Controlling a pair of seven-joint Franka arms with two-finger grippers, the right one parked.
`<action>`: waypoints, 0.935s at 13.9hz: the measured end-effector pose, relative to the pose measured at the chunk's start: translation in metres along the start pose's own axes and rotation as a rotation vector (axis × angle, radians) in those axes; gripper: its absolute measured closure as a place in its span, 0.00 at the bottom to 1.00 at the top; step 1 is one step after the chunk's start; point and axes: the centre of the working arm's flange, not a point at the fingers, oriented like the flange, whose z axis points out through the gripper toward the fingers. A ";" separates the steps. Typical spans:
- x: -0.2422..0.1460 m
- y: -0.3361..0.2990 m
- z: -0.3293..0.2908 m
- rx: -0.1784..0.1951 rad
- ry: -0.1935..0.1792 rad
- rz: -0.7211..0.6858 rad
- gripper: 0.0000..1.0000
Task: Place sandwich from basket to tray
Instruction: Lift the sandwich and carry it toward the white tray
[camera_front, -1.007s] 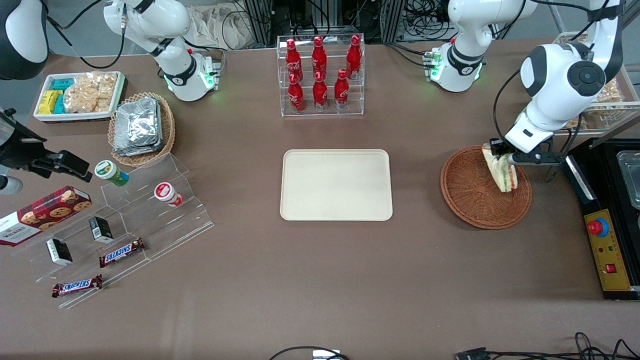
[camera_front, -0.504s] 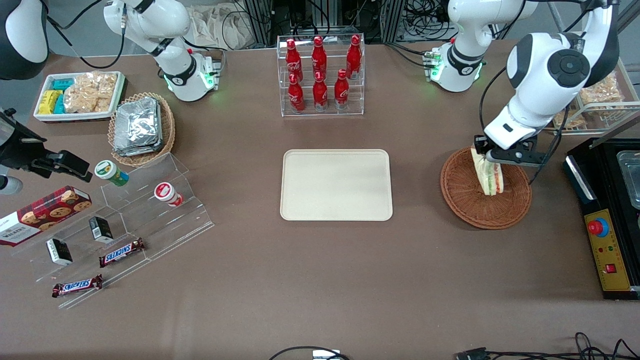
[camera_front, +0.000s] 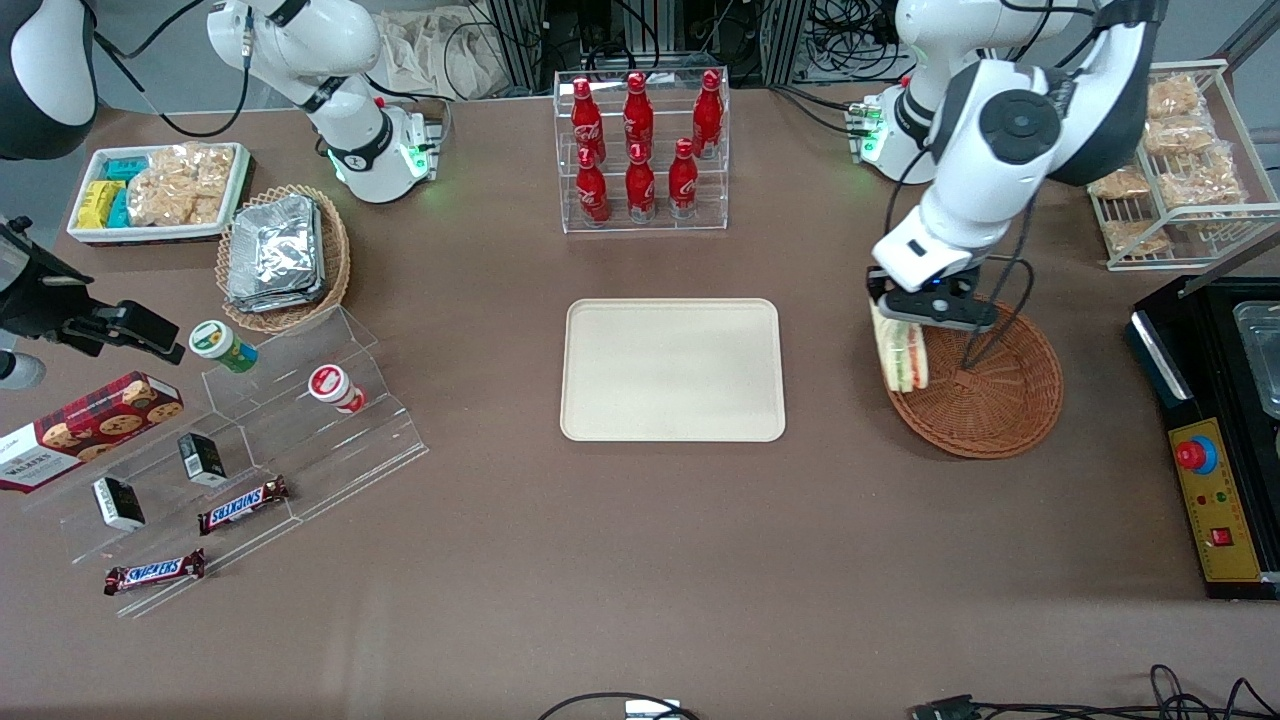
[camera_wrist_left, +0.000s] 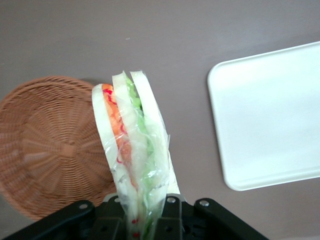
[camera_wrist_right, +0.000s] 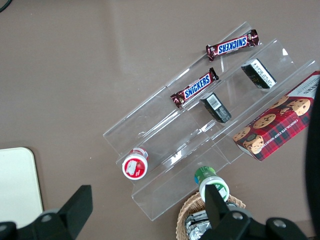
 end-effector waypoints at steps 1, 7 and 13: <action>0.004 0.018 0.003 -0.011 0.000 -0.002 0.84; 0.011 0.101 0.024 -0.091 0.047 -0.016 0.84; 0.009 0.137 0.082 -0.048 0.045 0.013 0.84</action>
